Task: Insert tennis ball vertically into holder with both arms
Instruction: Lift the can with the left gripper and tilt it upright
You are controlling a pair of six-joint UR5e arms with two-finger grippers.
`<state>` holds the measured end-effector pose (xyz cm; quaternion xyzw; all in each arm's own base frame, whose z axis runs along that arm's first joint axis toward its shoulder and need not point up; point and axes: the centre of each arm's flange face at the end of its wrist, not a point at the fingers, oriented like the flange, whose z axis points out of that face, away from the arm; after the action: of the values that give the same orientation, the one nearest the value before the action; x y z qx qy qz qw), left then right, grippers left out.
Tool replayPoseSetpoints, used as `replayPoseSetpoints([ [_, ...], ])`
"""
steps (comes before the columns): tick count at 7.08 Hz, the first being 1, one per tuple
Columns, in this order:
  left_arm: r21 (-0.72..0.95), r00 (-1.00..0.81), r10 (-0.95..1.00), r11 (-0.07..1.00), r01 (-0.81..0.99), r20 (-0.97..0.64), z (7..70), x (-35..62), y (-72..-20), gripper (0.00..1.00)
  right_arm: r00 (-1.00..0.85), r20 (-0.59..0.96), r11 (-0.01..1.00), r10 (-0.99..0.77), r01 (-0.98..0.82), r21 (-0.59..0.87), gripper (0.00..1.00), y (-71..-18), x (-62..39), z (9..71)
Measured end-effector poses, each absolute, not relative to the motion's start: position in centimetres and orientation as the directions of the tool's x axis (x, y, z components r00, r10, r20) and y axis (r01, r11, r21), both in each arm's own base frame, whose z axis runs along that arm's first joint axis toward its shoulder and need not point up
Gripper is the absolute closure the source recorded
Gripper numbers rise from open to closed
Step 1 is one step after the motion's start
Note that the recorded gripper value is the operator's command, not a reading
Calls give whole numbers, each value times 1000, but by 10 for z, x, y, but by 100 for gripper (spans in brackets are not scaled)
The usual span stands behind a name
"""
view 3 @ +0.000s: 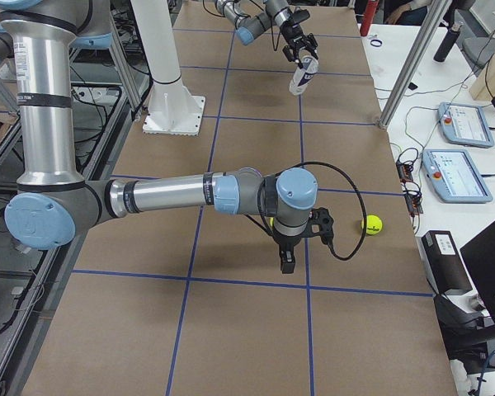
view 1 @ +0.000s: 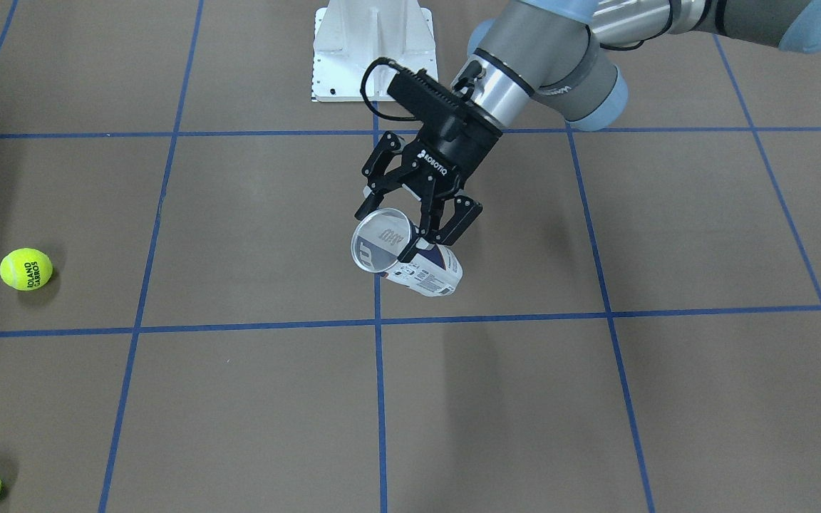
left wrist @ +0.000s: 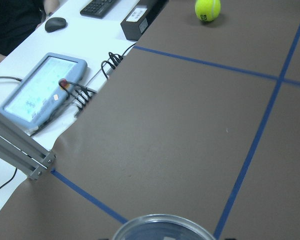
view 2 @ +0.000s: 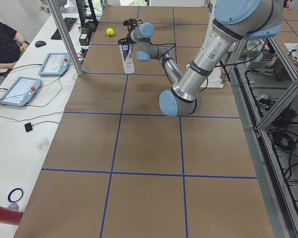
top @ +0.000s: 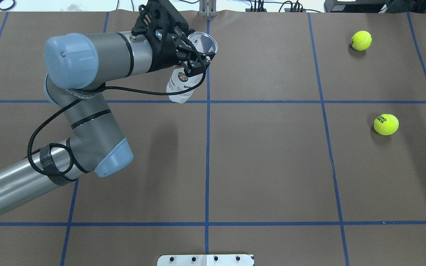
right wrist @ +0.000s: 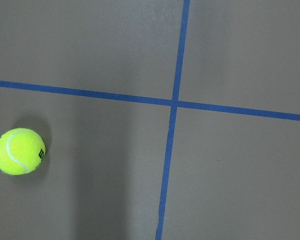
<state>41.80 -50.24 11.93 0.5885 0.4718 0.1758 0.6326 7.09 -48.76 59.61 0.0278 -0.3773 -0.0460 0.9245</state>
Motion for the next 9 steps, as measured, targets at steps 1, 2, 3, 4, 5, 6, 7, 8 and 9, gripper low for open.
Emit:
replayPoseSetpoints([
  [1, 886, 464, 786, 218, 410, -408, 131, 408, -495, 63, 711, 695, 994, -107, 64, 88, 0, -488, 71, 595],
  [2, 869, 443, 797, 195, 455, -411, 151, 402, -489, 64, 710, 695, 994, -109, 64, 90, 0, -488, 71, 594],
  [3, 851, 430, 804, 168, 498, -411, 183, 402, -486, 64, 710, 695, 994, -109, 64, 91, 0, -488, 71, 593],
  [4, 820, 425, 802, 135, 557, -420, 217, 412, -486, 64, 710, 695, 994, -110, 63, 92, 0, -488, 71, 593],
  [5, 783, 414, 798, 113, 612, -439, 240, 429, -480, 64, 710, 695, 994, -110, 63, 93, 0, -488, 71, 593],
  [6, 758, 400, 796, 109, 643, -454, 250, 446, -469, 64, 710, 695, 993, -112, 64, 95, 0, -488, 71, 592],
  [7, 750, 391, 796, 114, 652, -461, 256, 458, -463, 64, 710, 695, 993, -114, 64, 97, 0, -488, 71, 591],
  [8, 753, 390, 795, 123, 647, -465, 262, 466, -460, 64, 710, 695, 993, -114, 64, 98, 0, -488, 71, 591],
  [9, 760, 392, 793, 133, 637, -467, 269, 474, -459, 63, 710, 695, 993, -115, 65, 98, 0, -488, 71, 591],
])
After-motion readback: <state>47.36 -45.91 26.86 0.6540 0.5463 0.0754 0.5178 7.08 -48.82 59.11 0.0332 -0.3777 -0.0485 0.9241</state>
